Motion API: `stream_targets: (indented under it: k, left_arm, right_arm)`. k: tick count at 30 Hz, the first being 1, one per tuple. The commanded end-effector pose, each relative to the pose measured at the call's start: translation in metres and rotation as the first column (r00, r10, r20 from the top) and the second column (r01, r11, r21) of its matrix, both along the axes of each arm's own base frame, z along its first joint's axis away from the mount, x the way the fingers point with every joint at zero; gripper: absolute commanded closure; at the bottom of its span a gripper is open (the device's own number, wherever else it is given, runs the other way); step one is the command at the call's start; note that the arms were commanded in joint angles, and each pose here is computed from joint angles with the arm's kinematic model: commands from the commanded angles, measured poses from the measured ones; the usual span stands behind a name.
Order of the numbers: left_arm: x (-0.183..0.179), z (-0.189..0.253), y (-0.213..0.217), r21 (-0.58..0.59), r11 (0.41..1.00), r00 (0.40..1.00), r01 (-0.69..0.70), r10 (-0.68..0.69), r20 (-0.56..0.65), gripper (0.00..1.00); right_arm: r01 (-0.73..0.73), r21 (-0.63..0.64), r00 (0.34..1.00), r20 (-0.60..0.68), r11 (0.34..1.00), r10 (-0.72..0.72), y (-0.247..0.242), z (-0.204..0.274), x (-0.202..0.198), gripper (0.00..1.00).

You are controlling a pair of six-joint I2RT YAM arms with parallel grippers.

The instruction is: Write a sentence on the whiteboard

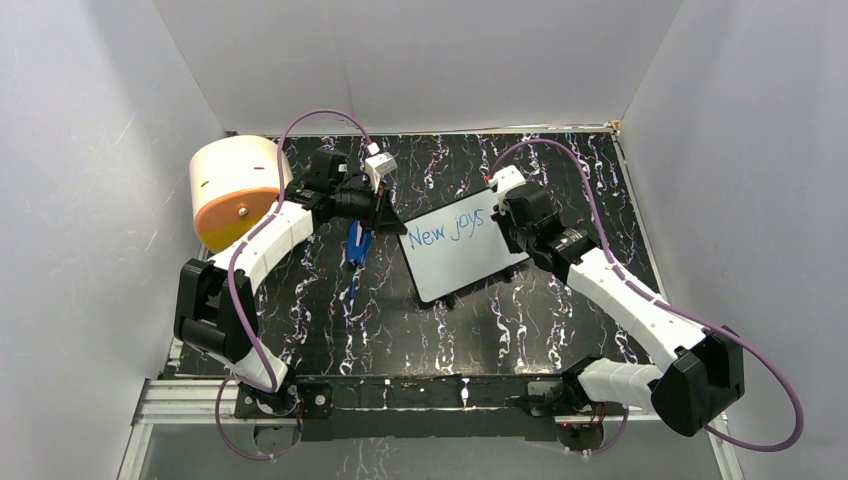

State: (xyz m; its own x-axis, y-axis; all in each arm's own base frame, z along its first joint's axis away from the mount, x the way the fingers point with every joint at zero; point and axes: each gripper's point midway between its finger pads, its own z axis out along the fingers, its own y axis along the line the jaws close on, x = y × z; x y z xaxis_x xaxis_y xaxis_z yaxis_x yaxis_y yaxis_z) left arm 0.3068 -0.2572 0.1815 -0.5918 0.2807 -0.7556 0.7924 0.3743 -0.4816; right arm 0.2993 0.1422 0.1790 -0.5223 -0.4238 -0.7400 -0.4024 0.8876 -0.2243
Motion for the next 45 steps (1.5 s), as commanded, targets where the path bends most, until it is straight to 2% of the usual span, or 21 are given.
stream_targets:
  k: [1,9,24,45]
  left_arm:
    - [-0.002,-0.013,0.003,0.052,0.999,1.000,0.003,-0.002,-0.013,1.00]
    - [-0.002,-0.012,0.004,0.053,0.999,1.000,0.003,-0.002,-0.012,1.00]
    - [-0.002,-0.013,0.004,0.055,0.998,1.000,0.002,-0.001,-0.013,1.00]
    - [-0.002,-0.013,0.003,0.053,0.999,1.000,0.003,-0.003,-0.012,1.00]
  right_arm:
    - [0.023,-0.008,0.999,0.027,1.000,-0.023,-0.004,0.006,0.007,1.00]
    - [0.023,-0.003,0.999,0.038,1.000,-0.023,-0.002,0.009,0.009,1.00]
    - [0.007,0.082,0.992,0.121,0.997,-0.017,0.007,0.037,0.014,1.00]
    - [0.008,0.058,0.997,0.078,0.998,-0.012,0.008,0.023,0.015,1.00]
